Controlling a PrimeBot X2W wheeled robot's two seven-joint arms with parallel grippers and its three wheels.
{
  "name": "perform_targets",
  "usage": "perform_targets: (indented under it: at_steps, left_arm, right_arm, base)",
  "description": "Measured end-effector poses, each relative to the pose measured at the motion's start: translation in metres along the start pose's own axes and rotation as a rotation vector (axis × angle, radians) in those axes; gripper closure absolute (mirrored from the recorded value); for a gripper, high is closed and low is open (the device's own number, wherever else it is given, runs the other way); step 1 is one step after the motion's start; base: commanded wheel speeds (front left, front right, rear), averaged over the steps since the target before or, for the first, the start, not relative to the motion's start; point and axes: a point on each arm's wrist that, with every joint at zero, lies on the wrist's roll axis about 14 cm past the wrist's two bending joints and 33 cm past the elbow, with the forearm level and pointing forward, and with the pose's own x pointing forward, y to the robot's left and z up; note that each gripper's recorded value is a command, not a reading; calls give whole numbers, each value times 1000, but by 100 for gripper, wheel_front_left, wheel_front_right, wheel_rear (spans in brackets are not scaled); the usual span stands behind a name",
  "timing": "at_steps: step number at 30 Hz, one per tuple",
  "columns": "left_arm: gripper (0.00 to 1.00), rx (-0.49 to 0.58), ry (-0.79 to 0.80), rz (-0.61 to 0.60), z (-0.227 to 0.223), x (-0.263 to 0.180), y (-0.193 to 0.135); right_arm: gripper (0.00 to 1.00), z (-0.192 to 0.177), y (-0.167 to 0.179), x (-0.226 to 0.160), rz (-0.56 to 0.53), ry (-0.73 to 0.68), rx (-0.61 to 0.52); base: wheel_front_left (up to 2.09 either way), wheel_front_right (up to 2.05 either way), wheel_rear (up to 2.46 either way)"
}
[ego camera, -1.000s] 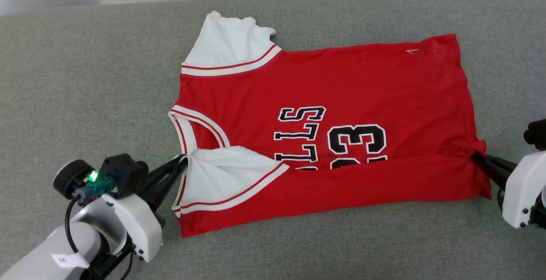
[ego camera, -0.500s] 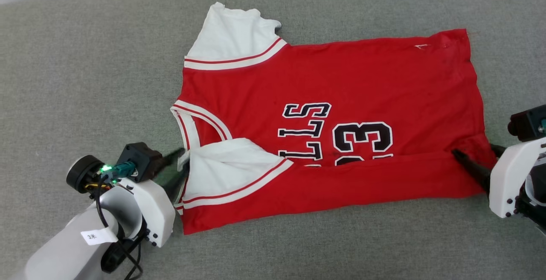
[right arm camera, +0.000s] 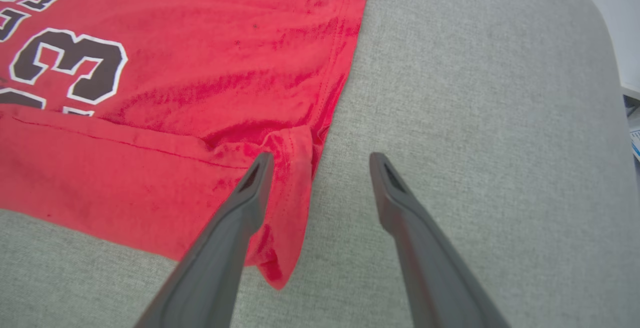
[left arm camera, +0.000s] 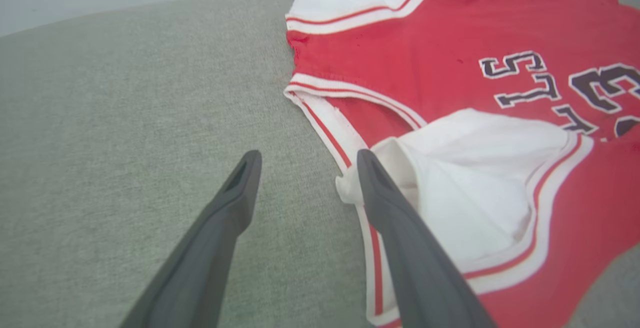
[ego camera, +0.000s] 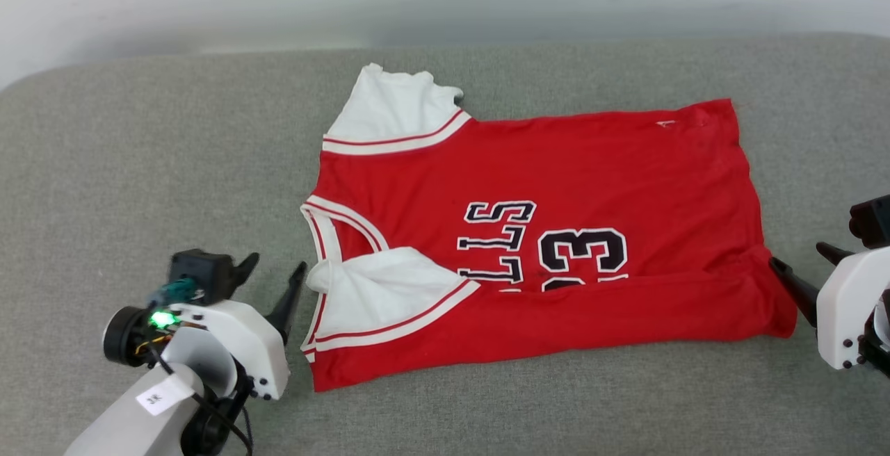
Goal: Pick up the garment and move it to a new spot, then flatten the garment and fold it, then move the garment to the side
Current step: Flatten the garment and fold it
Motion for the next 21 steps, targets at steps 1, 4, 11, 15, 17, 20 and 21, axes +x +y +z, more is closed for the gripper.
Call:
perform_targets:
  at_steps: [1, 4, 11, 15, 17, 20, 21]
  left_arm:
    - [0, -34, -34, 29, 7, -4, 4]
    - [0, -89, -75, 87, 16, -17, 12]
    - [0, -186, 106, 96, -18, -55, -4]
    - [0, -224, 172, 67, -25, -68, -24]
    - [0, -233, 195, 46, -26, -71, -33]
    - [0, -239, 219, 25, -27, -71, -43]
    - [0, -239, 231, 21, -29, -70, -45]
  right_arm:
    - [0, 1, -2, -4, -13, -3, -6]
    - [0, -2, -1, -14, -38, 4, 46]
    - [0, -26, -5, -38, -119, 89, 138]
    - [0, -36, 7, -46, -125, 128, 192]
    - [0, -36, 13, -48, -121, 138, 212]
    - [0, -39, 22, -51, -116, 154, 239]
    - [0, -39, 23, -51, -115, 158, 249]
  base:
    - [0, 0, 0]
    - [0, 0, 0]
    - [0, 0, 0]
    - [0, 0, 0]
    - [0, 0, 0]
    - [0, 0, 0]
    - [0, 0, 0]
